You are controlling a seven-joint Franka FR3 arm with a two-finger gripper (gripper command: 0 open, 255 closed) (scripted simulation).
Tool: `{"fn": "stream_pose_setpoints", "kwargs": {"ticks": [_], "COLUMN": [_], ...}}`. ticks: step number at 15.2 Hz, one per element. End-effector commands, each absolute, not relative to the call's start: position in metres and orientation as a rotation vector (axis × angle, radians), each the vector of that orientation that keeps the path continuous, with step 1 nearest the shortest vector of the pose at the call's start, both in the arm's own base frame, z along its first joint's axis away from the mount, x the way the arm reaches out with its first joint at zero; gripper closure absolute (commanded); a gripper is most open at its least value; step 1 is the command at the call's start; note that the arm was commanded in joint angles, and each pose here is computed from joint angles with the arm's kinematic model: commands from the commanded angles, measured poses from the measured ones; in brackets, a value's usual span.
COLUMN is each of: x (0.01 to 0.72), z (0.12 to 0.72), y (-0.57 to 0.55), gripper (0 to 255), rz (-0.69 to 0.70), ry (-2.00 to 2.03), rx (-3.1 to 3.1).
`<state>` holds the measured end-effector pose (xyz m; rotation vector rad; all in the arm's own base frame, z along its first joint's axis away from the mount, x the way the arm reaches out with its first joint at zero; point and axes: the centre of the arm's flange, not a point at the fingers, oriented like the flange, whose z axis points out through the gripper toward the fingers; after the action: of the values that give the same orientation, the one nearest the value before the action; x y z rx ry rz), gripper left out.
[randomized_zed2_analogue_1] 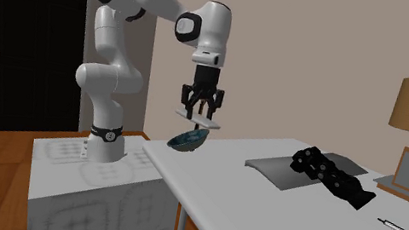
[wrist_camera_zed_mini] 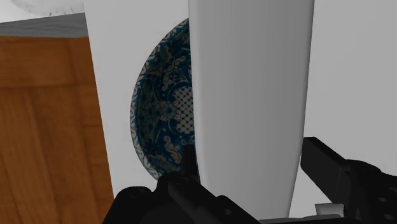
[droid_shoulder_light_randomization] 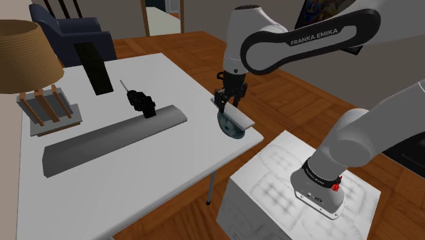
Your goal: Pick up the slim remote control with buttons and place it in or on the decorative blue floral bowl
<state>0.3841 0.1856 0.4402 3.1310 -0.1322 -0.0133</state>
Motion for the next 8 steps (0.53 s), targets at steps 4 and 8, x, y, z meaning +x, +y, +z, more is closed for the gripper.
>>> {"fn": "stream_pose_setpoints", "kwargs": {"ticks": [4,8], "x": [0.383,0.383], "z": [0.414,0.393], "y": [0.186,0.186], "gripper": [255,255], "rz": [-0.013,-0.013], "ry": [-0.133,-0.133], "rx": [3.131,3.131]}}
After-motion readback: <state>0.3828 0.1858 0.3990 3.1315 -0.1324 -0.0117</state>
